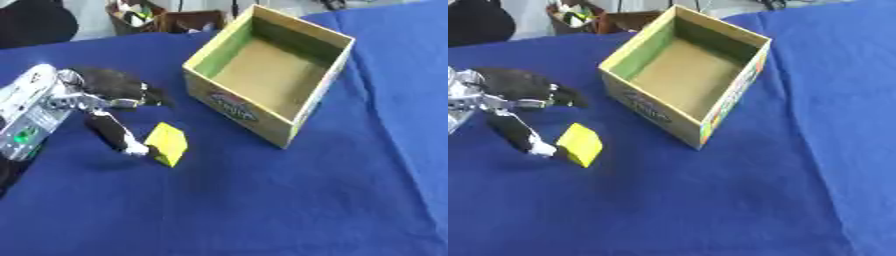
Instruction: Pick up objects on the table and place them in the box.
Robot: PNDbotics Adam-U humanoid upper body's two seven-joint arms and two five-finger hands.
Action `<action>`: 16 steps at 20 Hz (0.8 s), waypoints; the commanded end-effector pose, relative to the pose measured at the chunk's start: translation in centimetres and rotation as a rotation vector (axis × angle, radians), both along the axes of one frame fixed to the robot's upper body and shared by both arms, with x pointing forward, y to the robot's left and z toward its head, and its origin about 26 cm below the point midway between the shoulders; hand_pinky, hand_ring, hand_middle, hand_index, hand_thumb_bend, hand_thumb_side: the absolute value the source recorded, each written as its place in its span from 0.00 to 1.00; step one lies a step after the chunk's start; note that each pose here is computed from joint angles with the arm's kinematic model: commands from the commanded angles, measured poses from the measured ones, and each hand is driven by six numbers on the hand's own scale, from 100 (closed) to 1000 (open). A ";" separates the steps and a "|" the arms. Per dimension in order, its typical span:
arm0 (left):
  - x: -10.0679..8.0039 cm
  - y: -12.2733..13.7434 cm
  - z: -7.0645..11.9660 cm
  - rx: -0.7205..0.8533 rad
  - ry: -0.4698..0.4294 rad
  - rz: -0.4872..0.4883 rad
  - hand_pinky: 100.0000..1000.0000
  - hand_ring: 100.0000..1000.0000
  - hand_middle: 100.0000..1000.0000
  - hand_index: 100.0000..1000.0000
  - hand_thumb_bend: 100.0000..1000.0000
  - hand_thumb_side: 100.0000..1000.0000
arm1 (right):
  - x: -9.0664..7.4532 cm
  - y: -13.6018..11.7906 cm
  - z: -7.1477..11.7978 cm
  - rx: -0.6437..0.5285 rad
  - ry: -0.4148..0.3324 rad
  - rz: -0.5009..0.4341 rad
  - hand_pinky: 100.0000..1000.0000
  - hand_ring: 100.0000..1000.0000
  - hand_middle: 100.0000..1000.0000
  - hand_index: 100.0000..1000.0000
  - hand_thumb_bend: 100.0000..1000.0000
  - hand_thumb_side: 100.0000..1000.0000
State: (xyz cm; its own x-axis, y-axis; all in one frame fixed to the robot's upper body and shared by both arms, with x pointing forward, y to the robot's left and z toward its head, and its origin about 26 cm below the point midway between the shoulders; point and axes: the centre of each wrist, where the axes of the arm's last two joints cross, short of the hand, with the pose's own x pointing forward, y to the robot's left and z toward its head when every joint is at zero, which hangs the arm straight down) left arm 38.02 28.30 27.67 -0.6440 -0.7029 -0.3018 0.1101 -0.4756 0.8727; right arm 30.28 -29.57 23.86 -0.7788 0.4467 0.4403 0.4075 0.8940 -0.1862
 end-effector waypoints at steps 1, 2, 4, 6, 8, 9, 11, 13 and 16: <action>-0.3 0.5 1.4 0.166 0.033 -0.056 0.67 0.83 0.93 1.00 0.34 0.70 | -0.3 0.1 0.8 -0.020 -0.027 0.003 0.45 0.60 0.58 0.74 0.00 0.55; -0.3 0.5 1.5 0.174 0.031 -0.055 0.68 0.84 0.93 1.00 0.34 0.70 | -0.3 0.1 0.8 -0.020 -0.026 0.004 0.45 0.60 0.58 0.74 0.00 0.55; -0.5 0.7 1.6 0.193 0.027 -0.054 0.68 0.84 0.93 1.00 0.33 0.67 | -0.3 0.1 0.8 -0.021 -0.024 0.006 0.45 0.60 0.58 0.74 0.00 0.55; -0.5 0.6 1.7 0.207 0.021 -0.055 0.68 0.84 0.93 1.00 0.31 0.66 | -0.2 0.2 0.8 -0.021 -0.023 0.008 0.45 0.60 0.58 0.74 0.00 0.55; -0.4 0.5 1.6 0.215 0.021 -0.056 0.67 0.83 0.92 1.00 0.30 0.65 | -0.2 0.2 0.8 -0.020 -0.023 0.011 0.45 0.60 0.58 0.74 0.00 0.55; -0.3 0.5 1.5 0.220 0.023 -0.055 0.67 0.83 0.91 1.00 0.30 0.64 | -0.2 0.2 0.8 -0.020 -0.022 0.012 0.45 0.60 0.58 0.74 0.00 0.55; 0.0 0.4 1.2 0.234 0.030 -0.048 0.66 0.82 0.90 1.00 0.29 0.63 | -0.2 0.3 0.8 -0.019 -0.023 0.014 0.46 0.60 0.58 0.74 0.00 0.55; 0.3 0.5 0.6 0.248 0.042 -0.040 0.66 0.82 0.88 1.00 0.29 0.63 | -0.2 0.3 0.8 -0.017 -0.023 0.014 0.46 0.60 0.58 0.74 0.00 0.55; 0.8 0.7 -0.1 0.261 0.064 -0.031 0.64 0.80 0.86 0.98 0.29 0.63 | -0.2 0.3 0.8 -0.014 -0.025 0.013 0.46 0.60 0.58 0.74 0.00 0.55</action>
State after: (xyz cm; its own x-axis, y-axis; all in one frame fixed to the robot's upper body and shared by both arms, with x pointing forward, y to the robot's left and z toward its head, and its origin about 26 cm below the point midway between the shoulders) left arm 38.82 28.74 26.78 -0.6211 -0.6923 -0.3674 0.1219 -0.5484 0.8273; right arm 30.36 -29.26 23.87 -0.7824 0.4372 0.4435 0.3957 0.8989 -0.1882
